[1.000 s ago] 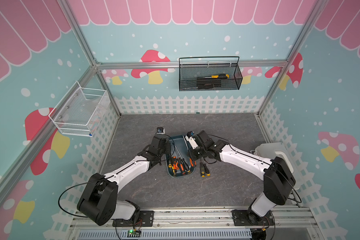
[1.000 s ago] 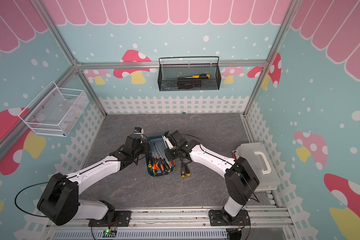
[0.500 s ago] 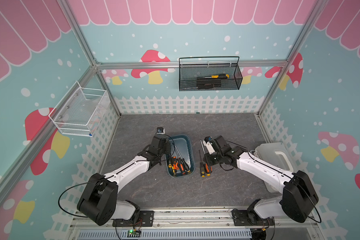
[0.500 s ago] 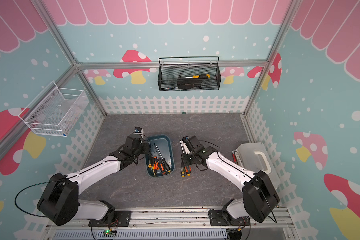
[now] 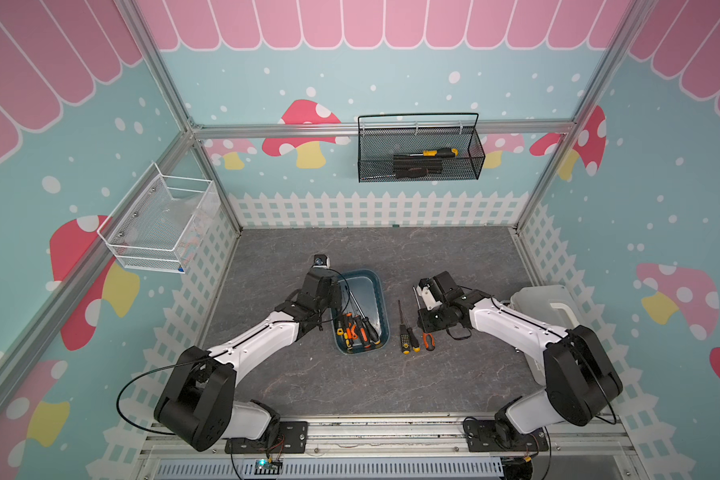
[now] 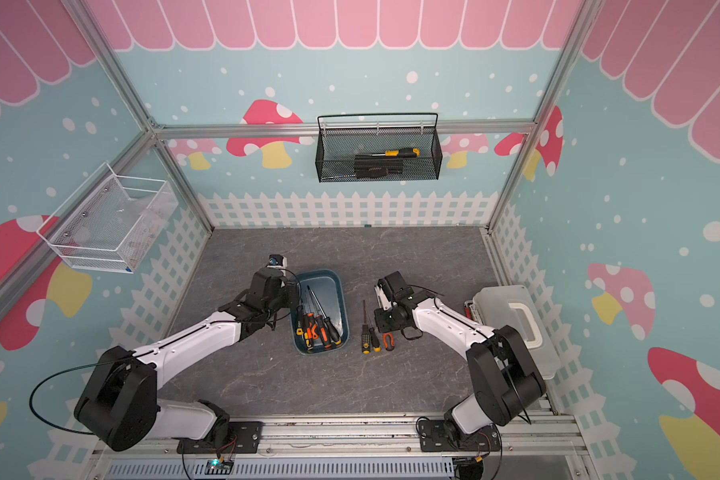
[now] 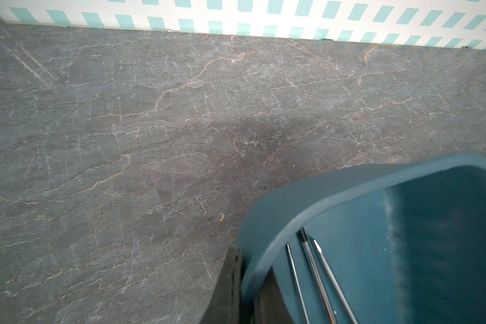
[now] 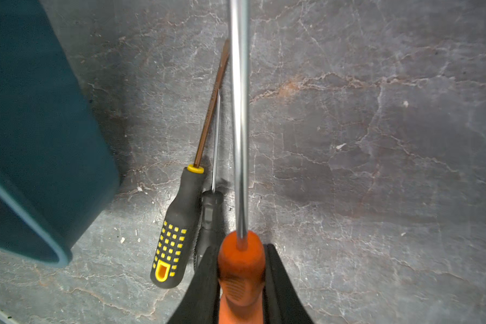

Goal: Take out the screwdriver from the storage box
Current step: Pick up the screwdriver from the storage box, then place the screwdriver at the center of the board.

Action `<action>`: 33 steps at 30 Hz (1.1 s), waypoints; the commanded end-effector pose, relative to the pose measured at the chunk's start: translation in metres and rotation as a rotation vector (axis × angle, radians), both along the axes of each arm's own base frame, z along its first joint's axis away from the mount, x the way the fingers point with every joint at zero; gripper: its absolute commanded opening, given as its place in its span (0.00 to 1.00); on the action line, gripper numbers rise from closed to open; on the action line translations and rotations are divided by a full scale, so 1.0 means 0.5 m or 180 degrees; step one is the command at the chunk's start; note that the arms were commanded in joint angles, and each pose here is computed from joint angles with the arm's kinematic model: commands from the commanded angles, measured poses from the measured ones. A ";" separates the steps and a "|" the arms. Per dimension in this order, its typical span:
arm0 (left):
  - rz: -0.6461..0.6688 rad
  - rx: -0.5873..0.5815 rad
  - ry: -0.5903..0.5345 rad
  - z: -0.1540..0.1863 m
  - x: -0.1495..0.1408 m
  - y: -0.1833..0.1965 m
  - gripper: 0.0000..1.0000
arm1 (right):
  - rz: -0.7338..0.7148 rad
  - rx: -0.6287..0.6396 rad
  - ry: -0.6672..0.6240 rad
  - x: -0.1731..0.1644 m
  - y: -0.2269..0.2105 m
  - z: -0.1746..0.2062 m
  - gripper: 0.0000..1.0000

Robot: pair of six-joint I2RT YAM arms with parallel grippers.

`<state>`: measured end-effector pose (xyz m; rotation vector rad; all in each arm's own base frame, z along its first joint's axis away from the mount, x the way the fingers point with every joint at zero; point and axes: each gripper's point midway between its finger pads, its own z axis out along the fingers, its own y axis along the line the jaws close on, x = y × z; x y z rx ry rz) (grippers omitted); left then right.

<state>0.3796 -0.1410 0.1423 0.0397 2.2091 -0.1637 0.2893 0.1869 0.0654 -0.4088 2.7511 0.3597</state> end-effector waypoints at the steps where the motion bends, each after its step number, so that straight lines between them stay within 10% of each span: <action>1: -0.0005 -0.0056 -0.0208 0.044 0.011 0.000 0.00 | 0.0017 0.0009 0.0030 0.003 -0.001 -0.023 0.00; 33: -0.0010 -0.0092 -0.0187 0.034 0.012 -0.005 0.00 | -0.0407 0.0657 0.0409 0.021 0.015 -0.090 0.00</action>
